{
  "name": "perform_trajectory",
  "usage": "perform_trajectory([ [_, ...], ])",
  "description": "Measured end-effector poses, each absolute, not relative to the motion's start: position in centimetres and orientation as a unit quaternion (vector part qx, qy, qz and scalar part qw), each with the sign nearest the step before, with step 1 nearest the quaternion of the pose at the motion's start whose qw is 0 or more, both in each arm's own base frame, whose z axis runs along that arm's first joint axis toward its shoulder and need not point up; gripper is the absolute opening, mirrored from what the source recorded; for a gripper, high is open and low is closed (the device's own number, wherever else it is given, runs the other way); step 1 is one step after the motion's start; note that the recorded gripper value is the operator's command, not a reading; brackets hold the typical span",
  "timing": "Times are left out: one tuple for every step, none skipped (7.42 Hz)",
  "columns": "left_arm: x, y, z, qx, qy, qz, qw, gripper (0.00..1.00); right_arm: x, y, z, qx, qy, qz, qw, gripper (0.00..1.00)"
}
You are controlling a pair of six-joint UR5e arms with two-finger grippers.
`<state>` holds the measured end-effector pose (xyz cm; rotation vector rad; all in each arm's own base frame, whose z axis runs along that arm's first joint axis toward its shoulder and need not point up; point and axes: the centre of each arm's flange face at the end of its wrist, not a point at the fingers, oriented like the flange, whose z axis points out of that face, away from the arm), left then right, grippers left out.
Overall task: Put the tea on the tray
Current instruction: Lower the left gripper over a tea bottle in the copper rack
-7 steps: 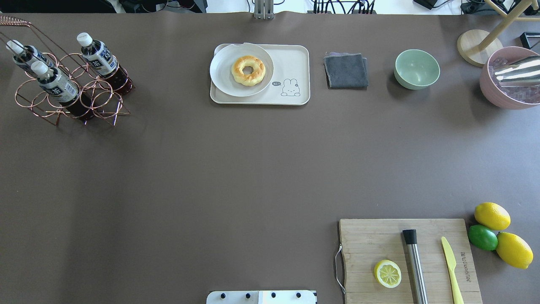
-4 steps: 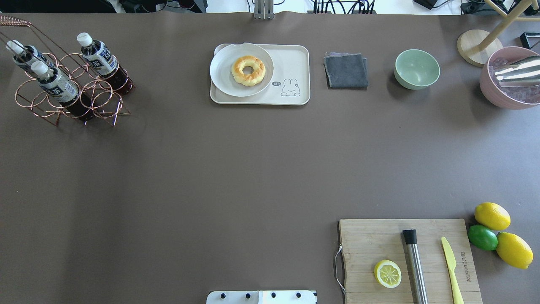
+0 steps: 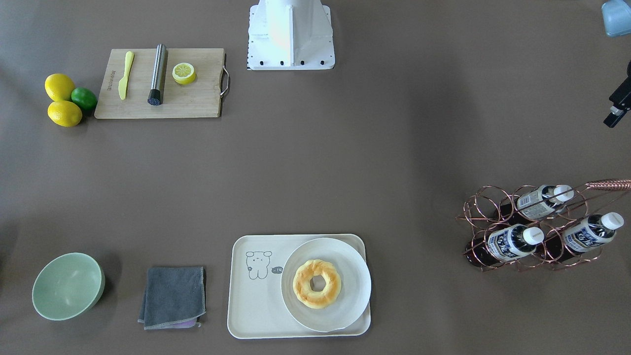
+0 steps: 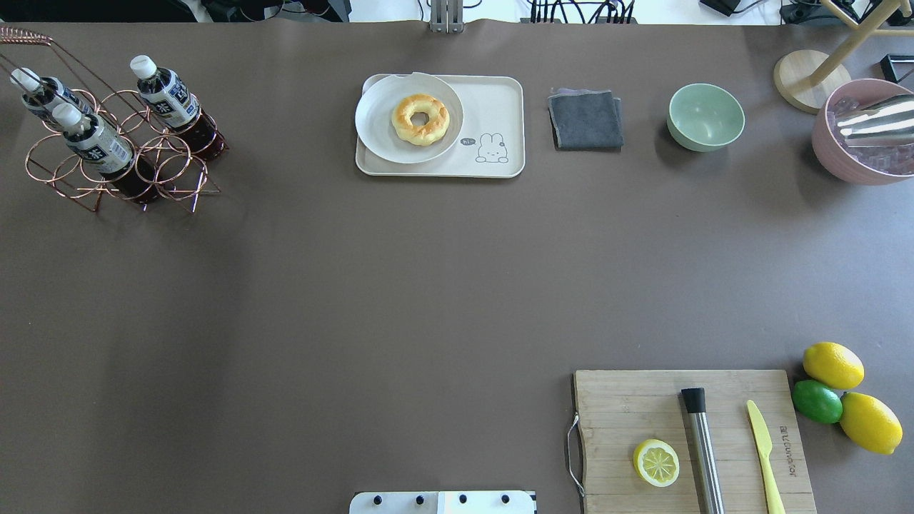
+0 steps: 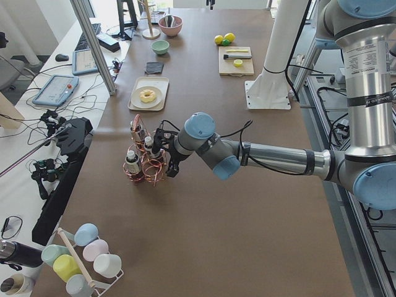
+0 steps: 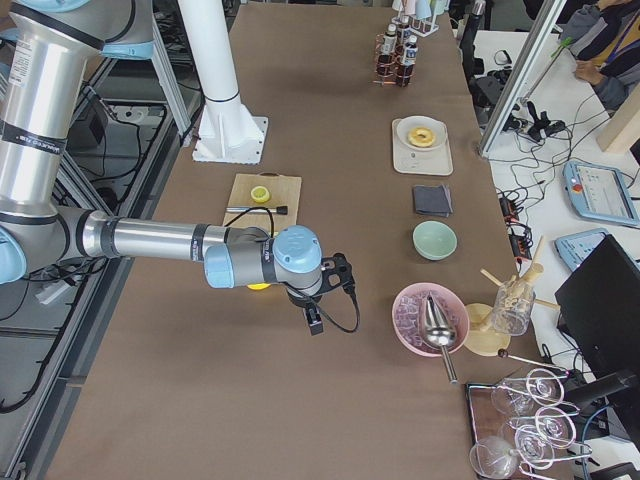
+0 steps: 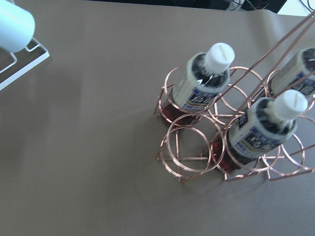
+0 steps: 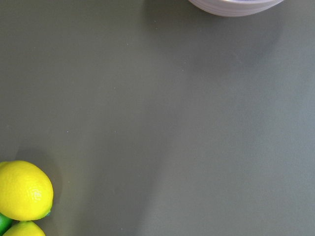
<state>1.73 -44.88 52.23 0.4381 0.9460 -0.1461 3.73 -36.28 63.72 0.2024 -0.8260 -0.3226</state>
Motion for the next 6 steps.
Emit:
perform_trajectory([
  [4.3, -46.2, 50.8, 0.220, 0.444, -0.070, 0.866, 0.96, 3.7, -36.2, 63.8, 0.101, -0.398, -0.157, 0.898, 1.00],
  [6.3, -47.2, 49.9, 0.232, 0.433, -0.069, 0.868, 0.93, 3.8, -36.1, 64.0, 0.101, -0.397, -0.158, 0.898, 1.00],
  [7.7, -48.2, 48.9, 0.246, 0.424, -0.069, 0.869, 0.93, 3.7, -36.0, 64.1, 0.101, -0.397, -0.159, 0.898, 1.00],
  [9.2, -48.9, 48.1, 0.255, 0.416, -0.071, 0.870, 0.93, 3.7, -36.0, 64.3, 0.099, -0.397, -0.159, 0.898, 1.00],
  [10.7, -49.3, 47.5, 0.262, 0.411, -0.070, 0.870, 0.93, 3.7, -35.9, 64.5, 0.098, -0.398, -0.159, 0.898, 1.00],
  [11.6, -49.6, 47.2, 0.265, 0.408, -0.070, 0.871, 0.92, 3.7, -35.9, 64.6, 0.097, -0.398, -0.159, 0.898, 1.00],
])
